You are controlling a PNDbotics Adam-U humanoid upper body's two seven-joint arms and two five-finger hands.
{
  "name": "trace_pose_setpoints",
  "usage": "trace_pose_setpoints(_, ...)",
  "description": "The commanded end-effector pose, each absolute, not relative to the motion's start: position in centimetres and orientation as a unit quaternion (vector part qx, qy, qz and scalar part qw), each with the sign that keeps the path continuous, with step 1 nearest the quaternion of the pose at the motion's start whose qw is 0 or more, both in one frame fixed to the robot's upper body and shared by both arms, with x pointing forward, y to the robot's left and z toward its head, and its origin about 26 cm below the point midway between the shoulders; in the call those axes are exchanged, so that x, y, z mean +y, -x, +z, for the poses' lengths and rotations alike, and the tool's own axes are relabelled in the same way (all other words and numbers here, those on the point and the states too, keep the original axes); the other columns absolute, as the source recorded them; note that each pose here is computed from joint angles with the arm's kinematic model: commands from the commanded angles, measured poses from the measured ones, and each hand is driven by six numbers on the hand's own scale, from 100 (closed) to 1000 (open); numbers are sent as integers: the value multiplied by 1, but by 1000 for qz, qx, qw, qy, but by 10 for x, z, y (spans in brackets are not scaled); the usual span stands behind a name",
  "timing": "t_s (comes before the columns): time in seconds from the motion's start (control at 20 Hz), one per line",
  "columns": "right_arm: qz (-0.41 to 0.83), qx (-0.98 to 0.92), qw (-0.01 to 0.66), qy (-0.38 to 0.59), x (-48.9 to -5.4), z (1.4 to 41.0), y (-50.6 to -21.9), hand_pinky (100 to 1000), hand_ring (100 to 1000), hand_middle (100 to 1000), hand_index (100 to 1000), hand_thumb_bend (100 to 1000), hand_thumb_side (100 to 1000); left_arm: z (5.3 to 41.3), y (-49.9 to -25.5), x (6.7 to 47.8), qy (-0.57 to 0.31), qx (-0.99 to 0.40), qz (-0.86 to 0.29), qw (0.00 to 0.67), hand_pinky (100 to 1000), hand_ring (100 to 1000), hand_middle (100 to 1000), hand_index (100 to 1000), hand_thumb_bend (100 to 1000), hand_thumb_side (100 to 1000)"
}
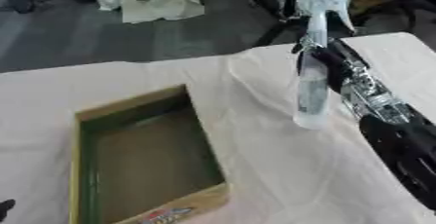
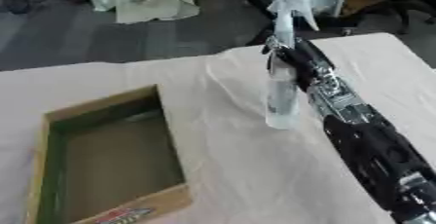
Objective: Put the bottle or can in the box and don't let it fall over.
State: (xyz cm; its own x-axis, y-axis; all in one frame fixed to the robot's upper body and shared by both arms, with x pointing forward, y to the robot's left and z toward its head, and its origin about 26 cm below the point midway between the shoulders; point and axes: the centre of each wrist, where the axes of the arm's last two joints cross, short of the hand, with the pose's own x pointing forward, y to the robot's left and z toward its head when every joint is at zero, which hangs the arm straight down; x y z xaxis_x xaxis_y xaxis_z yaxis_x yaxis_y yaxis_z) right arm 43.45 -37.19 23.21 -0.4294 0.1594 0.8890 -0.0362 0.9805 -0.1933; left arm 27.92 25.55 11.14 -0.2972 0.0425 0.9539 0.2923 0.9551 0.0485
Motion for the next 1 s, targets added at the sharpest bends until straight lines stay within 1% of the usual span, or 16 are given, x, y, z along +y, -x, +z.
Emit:
trace_pose_setpoints(0.05,81,-853,514,45,-375,250,-431,217,265,391,336,100,435,117,-279,258,101,-804,-112,575,1000,866,1000,770,108,949)
trace_pose_setpoints(0.2,73,-856,509,53,-375,252,-430,196,218,332,273,100,419,117,-279,258,101,-804,-112,576,1000,865,1000,769,108,949)
trace_pose_setpoints(0.25,70,-857,508,57,-375,252,-429,194,215,328,269,100,419,117,-279,258,101,-804,-112,576,1000,865,1000,769,108,948)
trace_pose_setpoints(0.3,67,-857,507,60,-375,253,-429,185,200,301,243,100,416,117,-279,258,100,-804,-112,576,1000,864,1000,768,108,948)
trace_pose_setpoints(0.45,64,-861,499,66,-374,255,-427,181,189,264,213,100,417,117,-279,259,100,-803,-112,576,1000,864,1000,767,108,948)
trace_pose_setpoints(0.6,65,-868,487,69,-373,260,-425,170,176,247,198,100,430,117,-278,259,101,-803,-112,576,1000,863,1000,765,108,947)
trace_pose_setpoints(0.75,72,-880,464,71,-372,267,-422,169,176,248,198,100,454,117,-278,260,99,-803,-113,577,1000,862,1000,765,108,946)
trace_pose_setpoints(0.8,75,-884,456,72,-372,270,-420,169,177,250,198,100,508,117,-278,260,99,-803,-113,577,1000,862,1000,765,110,949)
trace_pose_setpoints(0.85,78,-887,448,74,-372,273,-419,169,177,250,199,100,470,117,-278,260,99,-803,-113,577,1000,862,1000,765,107,943)
trace_pose_setpoints(1.0,81,-900,421,79,-372,287,-413,173,179,251,200,100,470,116,-278,262,97,-802,-112,578,1000,860,1000,765,108,941)
